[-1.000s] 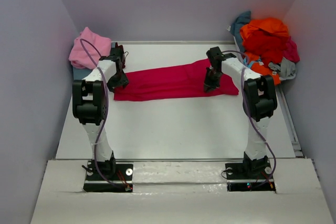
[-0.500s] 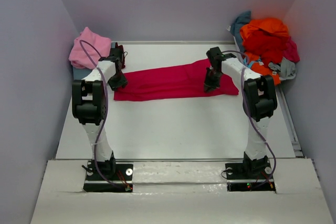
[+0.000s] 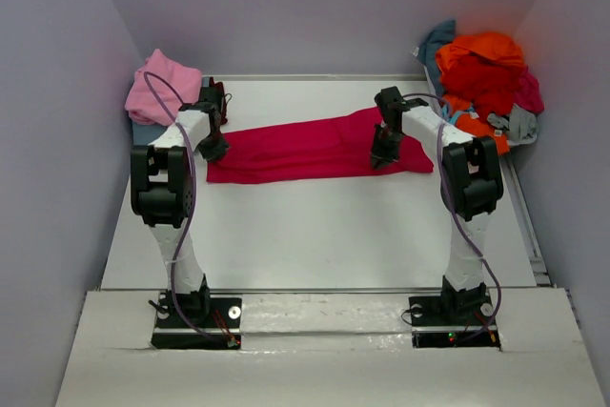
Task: Fold and stack the t-shirts
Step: Fold the other side of the tshirt into a rectangle
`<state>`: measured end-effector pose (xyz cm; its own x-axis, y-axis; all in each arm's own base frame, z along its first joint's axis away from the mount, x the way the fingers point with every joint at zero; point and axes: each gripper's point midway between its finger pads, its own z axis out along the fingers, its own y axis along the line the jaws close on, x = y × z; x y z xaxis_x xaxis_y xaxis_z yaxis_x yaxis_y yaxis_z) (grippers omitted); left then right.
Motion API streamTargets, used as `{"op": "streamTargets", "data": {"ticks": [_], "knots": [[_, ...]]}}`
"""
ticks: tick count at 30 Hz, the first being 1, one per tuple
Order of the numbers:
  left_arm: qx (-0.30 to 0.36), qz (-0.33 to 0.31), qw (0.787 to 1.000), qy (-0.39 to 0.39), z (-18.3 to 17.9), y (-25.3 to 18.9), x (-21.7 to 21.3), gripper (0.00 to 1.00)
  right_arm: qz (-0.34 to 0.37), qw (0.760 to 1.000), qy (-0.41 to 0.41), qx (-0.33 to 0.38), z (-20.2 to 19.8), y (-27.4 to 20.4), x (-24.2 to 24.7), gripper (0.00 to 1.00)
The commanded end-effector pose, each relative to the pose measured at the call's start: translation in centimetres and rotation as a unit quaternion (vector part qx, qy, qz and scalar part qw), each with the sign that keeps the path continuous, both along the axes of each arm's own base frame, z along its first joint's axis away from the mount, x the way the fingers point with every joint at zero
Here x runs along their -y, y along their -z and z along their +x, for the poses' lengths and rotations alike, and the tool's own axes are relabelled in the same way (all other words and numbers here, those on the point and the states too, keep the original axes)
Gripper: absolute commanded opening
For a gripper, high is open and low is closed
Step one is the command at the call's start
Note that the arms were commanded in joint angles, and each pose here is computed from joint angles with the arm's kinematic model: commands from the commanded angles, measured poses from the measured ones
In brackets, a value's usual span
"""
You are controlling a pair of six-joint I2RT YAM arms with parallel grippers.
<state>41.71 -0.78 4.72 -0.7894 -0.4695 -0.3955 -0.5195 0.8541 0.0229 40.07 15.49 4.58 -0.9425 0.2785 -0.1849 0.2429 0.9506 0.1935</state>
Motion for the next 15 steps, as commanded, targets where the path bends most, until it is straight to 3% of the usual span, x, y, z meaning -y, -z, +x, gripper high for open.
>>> {"op": "streamTargets", "data": {"ticks": [1, 6, 15], "knots": [[0.024, 0.016, 0.999, -0.014, 0.15, -2.38, -0.92, 0.16, 0.003, 0.999, -0.004, 0.037, 0.69, -1.93, -0.21, 0.22], [0.027, 0.022, 0.999, -0.020, 0.11, -2.40, -1.17, 0.06, 0.003, 0.999, -0.004, 0.038, 0.72, -1.90, -0.22, 0.22], [0.033, 0.026, 0.999, -0.034, 0.69, -2.51, -1.71, 0.06, 0.002, 0.999, -0.005, 0.036, 0.60, -1.48, -0.15, 0.22]]}}
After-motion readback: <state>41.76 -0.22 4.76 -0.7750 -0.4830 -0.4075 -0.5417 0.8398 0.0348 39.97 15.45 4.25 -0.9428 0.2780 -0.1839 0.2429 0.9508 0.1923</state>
